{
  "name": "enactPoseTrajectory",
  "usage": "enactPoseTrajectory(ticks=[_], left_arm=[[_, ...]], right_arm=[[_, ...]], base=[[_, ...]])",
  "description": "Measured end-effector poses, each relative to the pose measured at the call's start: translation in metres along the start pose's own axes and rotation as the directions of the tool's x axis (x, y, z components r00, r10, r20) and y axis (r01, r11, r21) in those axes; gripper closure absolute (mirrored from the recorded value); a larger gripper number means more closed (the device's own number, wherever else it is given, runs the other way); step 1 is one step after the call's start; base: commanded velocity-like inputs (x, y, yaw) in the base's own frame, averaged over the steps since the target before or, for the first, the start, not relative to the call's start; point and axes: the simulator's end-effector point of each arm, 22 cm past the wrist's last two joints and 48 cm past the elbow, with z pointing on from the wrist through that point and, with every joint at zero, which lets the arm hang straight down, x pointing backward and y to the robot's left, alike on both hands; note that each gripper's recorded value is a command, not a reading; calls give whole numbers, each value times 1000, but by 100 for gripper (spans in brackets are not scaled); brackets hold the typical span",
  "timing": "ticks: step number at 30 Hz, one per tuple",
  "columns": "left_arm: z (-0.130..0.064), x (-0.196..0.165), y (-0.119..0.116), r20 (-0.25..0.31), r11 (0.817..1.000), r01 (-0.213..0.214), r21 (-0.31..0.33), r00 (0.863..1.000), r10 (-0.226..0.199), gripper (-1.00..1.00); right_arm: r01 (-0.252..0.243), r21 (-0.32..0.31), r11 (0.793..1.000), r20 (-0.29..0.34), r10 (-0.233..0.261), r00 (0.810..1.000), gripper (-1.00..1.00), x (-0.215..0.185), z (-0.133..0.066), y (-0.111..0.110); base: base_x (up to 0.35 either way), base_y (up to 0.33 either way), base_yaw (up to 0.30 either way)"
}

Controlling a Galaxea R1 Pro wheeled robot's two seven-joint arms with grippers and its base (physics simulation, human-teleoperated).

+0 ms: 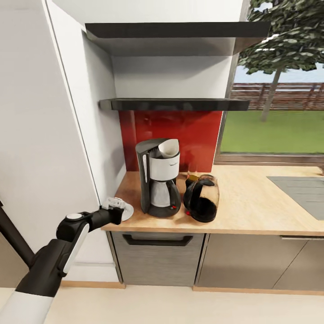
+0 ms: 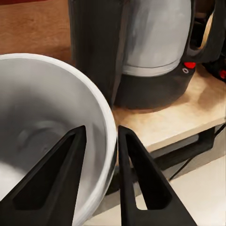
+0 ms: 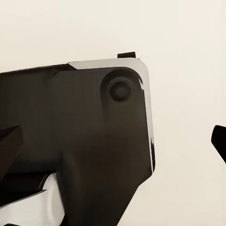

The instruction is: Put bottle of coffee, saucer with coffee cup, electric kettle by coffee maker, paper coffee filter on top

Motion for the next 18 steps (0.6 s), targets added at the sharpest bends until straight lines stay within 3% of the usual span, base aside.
enactPoseTrajectory(ticks=[1,3,18], left_arm=[[2,0,8,3,998,10,-57,1000,-10,100],[3,0,9,4,997,17,-70,1000,-17,100],[4,12,7,-12,996,24,-85,1000,-26,100]], right_arm=[[0,1,1000,0,0,1000,-100,0,0,0],[0,1,1000,1,0,1000,-100,0,0,0],[4,0,1000,-2,-4,1000,-100,1,0,1]], base=[[0,0,0],[0,0,0],[57,-24,0]])
